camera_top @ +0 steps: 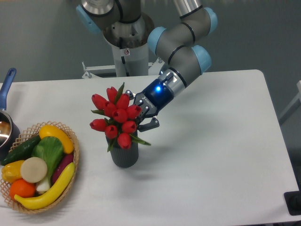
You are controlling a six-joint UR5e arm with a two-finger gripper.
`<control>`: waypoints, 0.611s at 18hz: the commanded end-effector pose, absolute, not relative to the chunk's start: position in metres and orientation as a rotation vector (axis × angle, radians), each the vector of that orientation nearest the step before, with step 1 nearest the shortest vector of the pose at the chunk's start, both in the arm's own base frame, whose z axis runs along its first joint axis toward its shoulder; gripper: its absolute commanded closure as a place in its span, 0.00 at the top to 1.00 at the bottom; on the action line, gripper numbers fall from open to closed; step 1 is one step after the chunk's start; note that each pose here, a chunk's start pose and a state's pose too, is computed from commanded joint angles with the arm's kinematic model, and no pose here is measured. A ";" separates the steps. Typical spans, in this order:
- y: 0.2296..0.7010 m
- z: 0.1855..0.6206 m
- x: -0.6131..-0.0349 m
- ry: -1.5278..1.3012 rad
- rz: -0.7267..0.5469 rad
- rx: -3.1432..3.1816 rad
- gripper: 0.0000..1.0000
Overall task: Insert the flowers into the vase
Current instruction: 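Lower the tulip stems down into the grey vase, then open the gripper to release the tulips in the vase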
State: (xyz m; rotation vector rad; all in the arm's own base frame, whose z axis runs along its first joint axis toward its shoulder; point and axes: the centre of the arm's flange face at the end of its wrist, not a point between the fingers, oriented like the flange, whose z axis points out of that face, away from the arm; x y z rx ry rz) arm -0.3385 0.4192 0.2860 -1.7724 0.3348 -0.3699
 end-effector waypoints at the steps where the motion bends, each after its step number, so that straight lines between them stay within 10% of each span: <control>1: 0.419 0.284 -0.339 0.333 -0.373 -1.773 0.58; 3: 0.420 0.284 -0.339 0.335 -0.373 -1.776 0.76; 11: 0.417 0.281 -0.336 0.333 -0.371 -1.806 1.00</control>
